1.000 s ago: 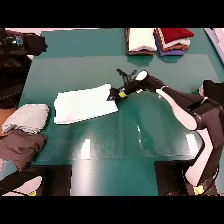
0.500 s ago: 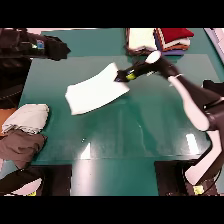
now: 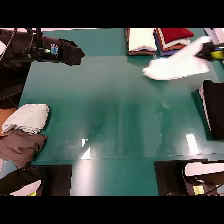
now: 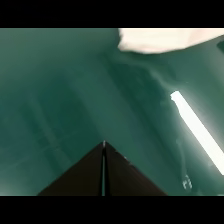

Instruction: Fold the shirts.

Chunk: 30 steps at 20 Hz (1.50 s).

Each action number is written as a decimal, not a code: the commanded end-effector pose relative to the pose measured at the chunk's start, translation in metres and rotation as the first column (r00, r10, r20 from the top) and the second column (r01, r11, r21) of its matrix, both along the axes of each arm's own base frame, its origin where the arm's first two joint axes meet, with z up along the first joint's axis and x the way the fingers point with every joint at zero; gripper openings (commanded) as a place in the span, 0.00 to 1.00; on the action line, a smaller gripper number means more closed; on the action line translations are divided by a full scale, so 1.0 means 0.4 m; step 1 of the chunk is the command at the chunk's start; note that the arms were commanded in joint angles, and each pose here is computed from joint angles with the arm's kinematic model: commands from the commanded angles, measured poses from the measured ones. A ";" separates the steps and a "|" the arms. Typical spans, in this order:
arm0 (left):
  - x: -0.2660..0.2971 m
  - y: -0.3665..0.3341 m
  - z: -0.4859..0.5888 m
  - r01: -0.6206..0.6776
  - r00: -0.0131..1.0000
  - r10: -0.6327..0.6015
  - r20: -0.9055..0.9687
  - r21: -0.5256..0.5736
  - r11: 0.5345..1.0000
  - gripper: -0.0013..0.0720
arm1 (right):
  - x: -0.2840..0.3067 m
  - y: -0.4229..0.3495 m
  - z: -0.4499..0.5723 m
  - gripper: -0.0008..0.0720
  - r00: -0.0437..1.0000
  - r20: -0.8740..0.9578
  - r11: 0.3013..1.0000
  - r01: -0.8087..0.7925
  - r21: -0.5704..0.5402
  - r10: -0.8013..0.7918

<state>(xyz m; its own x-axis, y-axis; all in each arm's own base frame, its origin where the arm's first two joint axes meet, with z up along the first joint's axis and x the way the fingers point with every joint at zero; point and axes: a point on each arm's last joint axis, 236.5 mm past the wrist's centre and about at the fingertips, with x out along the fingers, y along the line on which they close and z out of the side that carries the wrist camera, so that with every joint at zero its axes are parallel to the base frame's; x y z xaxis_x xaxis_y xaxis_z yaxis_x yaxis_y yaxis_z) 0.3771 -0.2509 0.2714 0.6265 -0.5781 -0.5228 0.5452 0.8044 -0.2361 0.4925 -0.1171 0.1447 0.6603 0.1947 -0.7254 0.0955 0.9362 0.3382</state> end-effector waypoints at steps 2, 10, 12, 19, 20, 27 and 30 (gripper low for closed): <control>0.006 -0.009 0.015 -0.025 1.000 0.024 -0.007 -0.050 0.998 0.05 | -0.131 -0.354 0.064 0.03 0.937 0.076 0.940 0.337 0.045 -0.340; 0.012 -0.010 0.024 -0.038 0.999 0.038 -0.002 -0.072 0.997 0.05 | -0.151 -0.429 0.113 0.03 0.910 0.129 0.919 0.384 0.092 -0.393; 0.011 -0.010 0.023 -0.038 0.999 0.037 -0.003 -0.071 0.997 0.05 | -0.141 -0.416 0.187 0.03 0.913 0.182 0.931 0.361 0.063 -0.366; 0.000 -0.007 0.005 -0.027 0.999 0.026 -0.028 -0.045 0.999 0.05 | -0.223 -0.401 0.291 0.03 0.921 0.194 0.939 0.344 -0.001 -0.337; -0.003 -0.007 0.002 -0.020 0.999 0.019 -0.026 -0.035 0.999 0.05 | -0.256 -0.418 0.274 0.03 0.916 0.166 0.927 0.375 -0.027 -0.365; -0.007 -0.006 -0.004 0.005 1.000 -0.005 -0.015 -0.004 1.000 0.05 | -0.519 -0.474 0.086 0.03 0.853 -0.082 0.853 0.503 -0.141 -0.516; -0.007 -0.006 -0.005 0.005 1.000 -0.005 -0.014 -0.003 1.000 0.05 | -0.625 -0.468 0.000 0.03 0.805 -0.180 0.824 0.544 -0.158 -0.566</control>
